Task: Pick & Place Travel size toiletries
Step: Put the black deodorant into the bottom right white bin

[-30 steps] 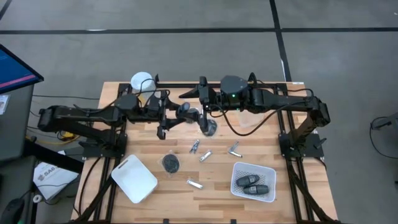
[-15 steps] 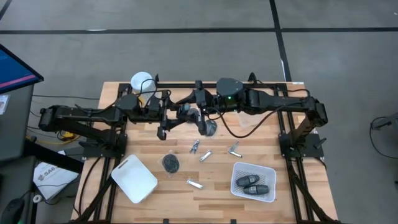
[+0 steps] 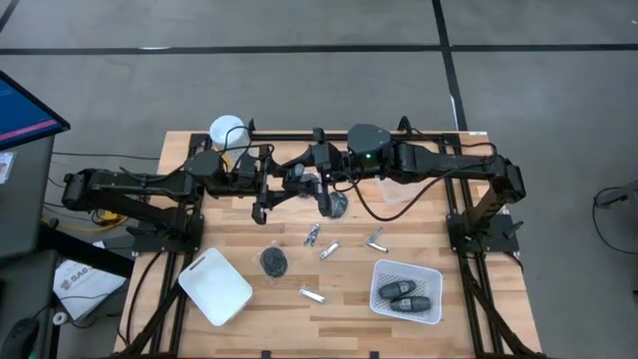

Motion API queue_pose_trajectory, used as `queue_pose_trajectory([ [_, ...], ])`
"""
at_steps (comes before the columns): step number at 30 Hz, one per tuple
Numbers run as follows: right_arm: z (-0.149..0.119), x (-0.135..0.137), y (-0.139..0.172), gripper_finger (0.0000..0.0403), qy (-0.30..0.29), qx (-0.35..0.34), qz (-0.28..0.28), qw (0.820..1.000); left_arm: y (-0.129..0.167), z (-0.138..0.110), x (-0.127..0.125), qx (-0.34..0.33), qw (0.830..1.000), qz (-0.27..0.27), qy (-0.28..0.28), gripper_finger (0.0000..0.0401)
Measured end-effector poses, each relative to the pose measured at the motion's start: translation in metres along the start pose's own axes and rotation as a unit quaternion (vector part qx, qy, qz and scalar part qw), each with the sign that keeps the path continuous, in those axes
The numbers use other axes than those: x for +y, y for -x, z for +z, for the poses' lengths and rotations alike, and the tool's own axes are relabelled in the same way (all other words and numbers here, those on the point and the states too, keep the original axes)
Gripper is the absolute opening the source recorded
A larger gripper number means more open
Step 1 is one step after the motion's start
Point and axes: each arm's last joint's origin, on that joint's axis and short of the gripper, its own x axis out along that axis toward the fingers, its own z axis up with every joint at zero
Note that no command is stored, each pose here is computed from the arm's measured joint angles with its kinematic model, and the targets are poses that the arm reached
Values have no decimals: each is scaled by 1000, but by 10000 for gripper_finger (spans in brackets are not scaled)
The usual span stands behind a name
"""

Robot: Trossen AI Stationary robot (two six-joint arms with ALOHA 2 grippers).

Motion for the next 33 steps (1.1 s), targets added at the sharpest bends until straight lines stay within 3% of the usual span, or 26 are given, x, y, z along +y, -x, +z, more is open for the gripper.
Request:
queue_pose_trajectory([
  [11,23,1,29,182,2,-31,2,1000,0,1,0,-3,1000,0,25,317],
  [19,49,6,91,182,-2,-26,3,1000,11,7,1,4,1000,13,25,335],
  [21,47,10,108,182,-14,11,8,1000,19,8,1,20,999,24,25,331],
  [26,35,22,144,182,-64,123,-3,990,48,29,1,-11,998,55,0,309],
  [33,6,49,172,182,-131,307,-29,942,110,59,1,-66,988,134,-38,271],
])
